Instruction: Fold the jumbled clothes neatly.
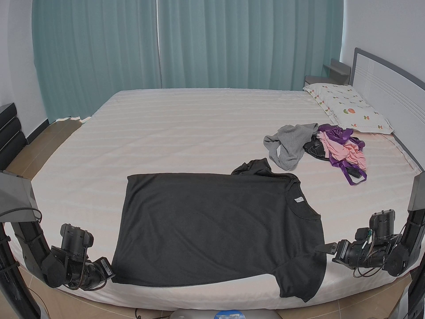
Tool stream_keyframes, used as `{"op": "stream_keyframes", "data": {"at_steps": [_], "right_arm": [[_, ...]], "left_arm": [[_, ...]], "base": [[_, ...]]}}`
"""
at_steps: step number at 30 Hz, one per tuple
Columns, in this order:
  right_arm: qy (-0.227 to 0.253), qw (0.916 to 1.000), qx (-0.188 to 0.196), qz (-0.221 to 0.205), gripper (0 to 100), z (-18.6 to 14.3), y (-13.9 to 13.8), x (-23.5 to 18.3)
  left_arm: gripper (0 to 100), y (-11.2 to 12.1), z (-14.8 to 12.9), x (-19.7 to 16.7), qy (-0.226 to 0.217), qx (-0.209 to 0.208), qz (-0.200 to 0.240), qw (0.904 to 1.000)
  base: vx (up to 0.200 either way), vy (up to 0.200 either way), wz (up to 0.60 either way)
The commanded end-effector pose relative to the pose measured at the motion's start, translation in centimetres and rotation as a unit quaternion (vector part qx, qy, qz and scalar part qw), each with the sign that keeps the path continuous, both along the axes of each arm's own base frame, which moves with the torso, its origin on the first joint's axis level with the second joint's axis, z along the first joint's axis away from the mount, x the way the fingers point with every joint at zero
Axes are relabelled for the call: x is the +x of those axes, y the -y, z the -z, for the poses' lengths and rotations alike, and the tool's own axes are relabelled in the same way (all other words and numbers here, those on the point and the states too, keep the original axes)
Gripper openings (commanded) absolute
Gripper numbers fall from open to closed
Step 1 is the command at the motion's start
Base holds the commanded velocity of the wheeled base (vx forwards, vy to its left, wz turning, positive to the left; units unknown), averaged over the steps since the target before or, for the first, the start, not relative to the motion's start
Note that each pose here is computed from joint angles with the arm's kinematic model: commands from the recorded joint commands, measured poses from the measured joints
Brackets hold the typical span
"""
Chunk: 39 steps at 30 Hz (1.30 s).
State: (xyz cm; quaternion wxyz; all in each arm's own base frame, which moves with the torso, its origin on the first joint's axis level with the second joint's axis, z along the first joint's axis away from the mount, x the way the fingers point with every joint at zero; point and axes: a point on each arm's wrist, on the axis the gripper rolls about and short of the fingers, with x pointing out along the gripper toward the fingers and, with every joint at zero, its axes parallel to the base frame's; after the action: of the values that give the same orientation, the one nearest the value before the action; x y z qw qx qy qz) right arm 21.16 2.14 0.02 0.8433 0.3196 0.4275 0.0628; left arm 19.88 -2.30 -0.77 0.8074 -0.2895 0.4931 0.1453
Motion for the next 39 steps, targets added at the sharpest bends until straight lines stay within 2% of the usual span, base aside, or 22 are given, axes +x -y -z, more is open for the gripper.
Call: {"op": "stream_keyframes", "data": {"at_steps": [1, 8, 26, 27, 35, 38, 39], "right_arm": [[-0.027, 0.9995, -0.013, -0.01, 100, 1.2, 0.2, -0.5], [-0.042, 0.9987, -0.022, -0.02, 100, 2.0, 0.2, -0.7], [-0.02, 0.9996, -0.013, -0.016, 100, 4.4, 0.0, 0.3], [-0.017, 0.9997, -0.012, -0.015, 0, 4.4, 0.0, 0.3], [-0.014, 0.9997, -0.015, -0.011, 0, 4.0, 0.1, -0.4], [-0.014, 0.9996, -0.023, -0.005, 0, 3.9, 0.2, -0.4], [-0.012, 0.9992, -0.038, 0.004, 0, 3.8, 0.2, -0.4]], "left_arm": [[0, -0.3, 0.1, -0.2, -0.001, 0.0, -0.007, 1.0], [0, -0.4, 0.1, -0.1, 0.001, -0.001, -0.009, 1.0], [0, -0.4, 0.1, 0.2, 0.003, -0.002, -0.009, 1.0], [0, -0.4, 0.1, 0.1, 0.002, -0.002, -0.009, 1.0], [0, -0.4, 0.1, 0.2, 0.003, -0.002, -0.01, 0.9999], [0, -0.5, 0.1, 0.1, 0.002, -0.002, -0.011, 0.9999], [0, -0.5, 0.1, 0.1, 0.002, -0.001, -0.012, 0.9999]], "base": [[0.0, 0.0, 0.0], [0.0, 0.0, 0.0], [0.0, 0.0, 0.0], [0.0, 0.0, 0.0], [0.0, 0.0, 0.0], [0.0, 0.0, 0.0], [0.0, 0.0, 0.0]]}}
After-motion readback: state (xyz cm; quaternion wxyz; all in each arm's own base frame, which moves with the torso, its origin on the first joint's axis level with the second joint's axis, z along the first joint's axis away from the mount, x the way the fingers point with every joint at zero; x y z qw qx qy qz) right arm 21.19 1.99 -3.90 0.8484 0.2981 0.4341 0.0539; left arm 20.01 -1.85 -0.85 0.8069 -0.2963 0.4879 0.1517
